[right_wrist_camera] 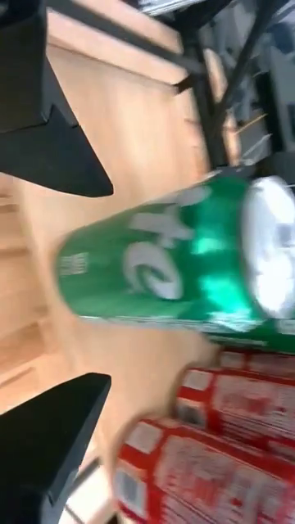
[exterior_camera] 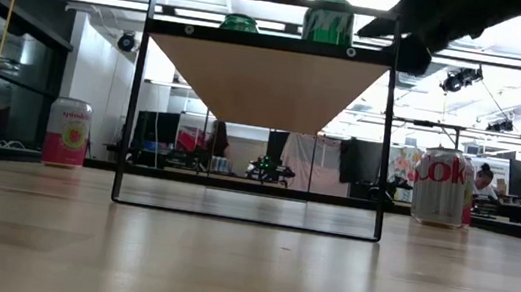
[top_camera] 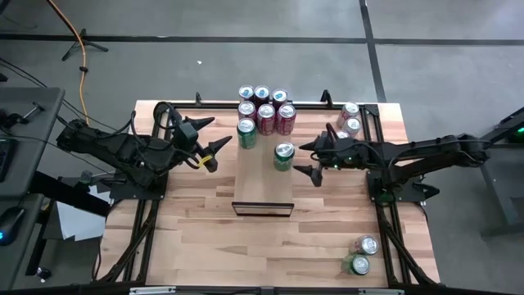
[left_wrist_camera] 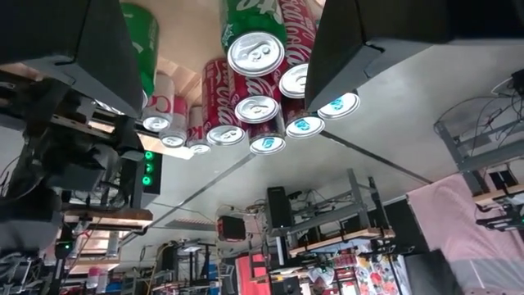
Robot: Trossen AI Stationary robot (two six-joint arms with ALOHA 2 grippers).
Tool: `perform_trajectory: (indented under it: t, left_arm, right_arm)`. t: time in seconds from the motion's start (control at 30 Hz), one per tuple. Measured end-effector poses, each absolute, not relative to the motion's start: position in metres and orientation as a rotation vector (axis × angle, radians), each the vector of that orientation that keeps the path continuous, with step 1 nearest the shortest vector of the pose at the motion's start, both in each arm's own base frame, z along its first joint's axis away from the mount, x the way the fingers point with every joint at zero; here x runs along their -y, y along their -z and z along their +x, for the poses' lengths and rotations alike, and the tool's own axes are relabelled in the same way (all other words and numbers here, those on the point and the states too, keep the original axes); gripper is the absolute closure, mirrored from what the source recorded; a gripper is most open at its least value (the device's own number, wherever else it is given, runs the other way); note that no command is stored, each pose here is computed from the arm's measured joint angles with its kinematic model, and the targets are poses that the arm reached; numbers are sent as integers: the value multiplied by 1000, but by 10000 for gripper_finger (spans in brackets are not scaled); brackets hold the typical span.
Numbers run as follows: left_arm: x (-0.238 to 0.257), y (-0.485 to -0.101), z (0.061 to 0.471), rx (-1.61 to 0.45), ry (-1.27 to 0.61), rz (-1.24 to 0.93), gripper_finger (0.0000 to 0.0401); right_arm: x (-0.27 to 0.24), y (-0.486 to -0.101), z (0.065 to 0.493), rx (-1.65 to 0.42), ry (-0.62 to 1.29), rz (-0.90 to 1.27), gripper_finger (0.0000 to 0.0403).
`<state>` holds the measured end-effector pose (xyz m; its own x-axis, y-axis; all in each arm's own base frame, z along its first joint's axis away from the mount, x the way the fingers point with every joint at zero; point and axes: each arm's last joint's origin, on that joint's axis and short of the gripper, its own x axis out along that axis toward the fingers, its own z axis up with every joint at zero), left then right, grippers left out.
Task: Place canned beverage on shelf
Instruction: Put the top green soda can on the shelf
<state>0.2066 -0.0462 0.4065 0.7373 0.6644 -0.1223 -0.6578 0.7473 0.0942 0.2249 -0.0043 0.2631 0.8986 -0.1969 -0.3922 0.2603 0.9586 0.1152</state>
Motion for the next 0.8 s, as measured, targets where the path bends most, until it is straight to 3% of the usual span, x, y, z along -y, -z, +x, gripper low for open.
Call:
perform_trajectory:
  t: [0.1, 0.17, 0.4, 0.8]
  left_arm:
    - [46, -406, 207, -152, -728, 46, 130]
    - [46, -406, 206, -152, -734, 47, 130]
    - [46, -406, 206, -152, -752, 52, 130]
    - [41, -406, 207, -161, -776, 57, 130]
  right_arm:
    - [4, -260, 224, -417, 245, 189, 82]
    - [5, -260, 224, -410, 272, 203, 123]
    - [8, -261, 225, -376, 368, 210, 376]
    - [8, -253, 235, -374, 372, 293, 400]
